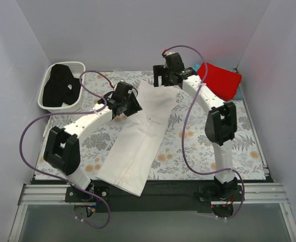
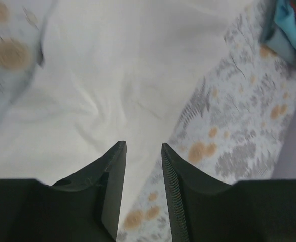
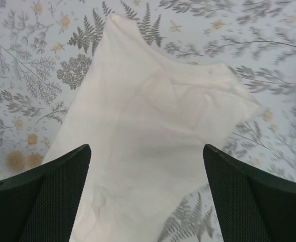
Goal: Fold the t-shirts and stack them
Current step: Fold the tshirt
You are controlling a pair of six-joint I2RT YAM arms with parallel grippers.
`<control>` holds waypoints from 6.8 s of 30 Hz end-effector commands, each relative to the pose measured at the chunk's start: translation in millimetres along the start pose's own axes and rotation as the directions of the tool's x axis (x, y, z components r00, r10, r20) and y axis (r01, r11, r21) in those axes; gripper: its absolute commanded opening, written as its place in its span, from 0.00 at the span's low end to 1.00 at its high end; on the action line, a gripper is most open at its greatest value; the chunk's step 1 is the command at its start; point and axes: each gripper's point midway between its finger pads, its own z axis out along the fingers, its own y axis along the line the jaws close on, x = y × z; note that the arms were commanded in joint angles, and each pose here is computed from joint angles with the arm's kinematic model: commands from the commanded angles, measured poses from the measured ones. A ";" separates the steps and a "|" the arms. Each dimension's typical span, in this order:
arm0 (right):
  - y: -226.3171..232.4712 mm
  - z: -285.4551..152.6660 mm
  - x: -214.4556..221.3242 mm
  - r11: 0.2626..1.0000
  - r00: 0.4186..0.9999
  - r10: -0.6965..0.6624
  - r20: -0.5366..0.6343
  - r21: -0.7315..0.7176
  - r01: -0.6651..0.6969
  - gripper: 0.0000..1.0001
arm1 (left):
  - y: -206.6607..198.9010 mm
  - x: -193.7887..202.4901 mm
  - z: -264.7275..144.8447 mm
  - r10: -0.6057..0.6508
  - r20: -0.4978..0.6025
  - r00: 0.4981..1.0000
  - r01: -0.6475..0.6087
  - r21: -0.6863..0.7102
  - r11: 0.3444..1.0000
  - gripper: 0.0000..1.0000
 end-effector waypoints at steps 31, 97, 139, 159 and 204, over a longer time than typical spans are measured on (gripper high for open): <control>-38.7 -108.3 151.0 0.990 0.984 0.140 -0.107 0.043 -0.136 0.98 | 69.5 -152.8 253.7 0.545 0.144 0.826 -0.474 -0.344 0.810 0.16; 145.3 -185.8 397.4 0.847 0.782 0.445 -0.436 -0.080 -0.526 0.41 | 200.9 16.7 -68.8 -0.264 0.209 0.942 0.309 -0.225 0.924 0.70; 45.7 -226.3 376.9 0.953 0.902 0.202 -0.381 -0.138 -0.271 0.53 | 201.6 216.7 -96.0 -0.335 -0.230 0.914 0.194 -0.477 0.857 0.51; 50.5 -225.5 341.7 0.949 0.928 0.197 -0.315 -0.175 -0.261 0.53 | 165.3 216.7 -104.4 -0.281 -0.284 0.917 0.209 -0.258 0.943 0.46; 43.1 -209.3 379.2 0.948 0.891 0.223 -0.396 -0.124 -0.293 0.46 | 177.4 219.1 -91.2 -0.220 -0.274 0.936 0.140 -0.283 0.949 0.46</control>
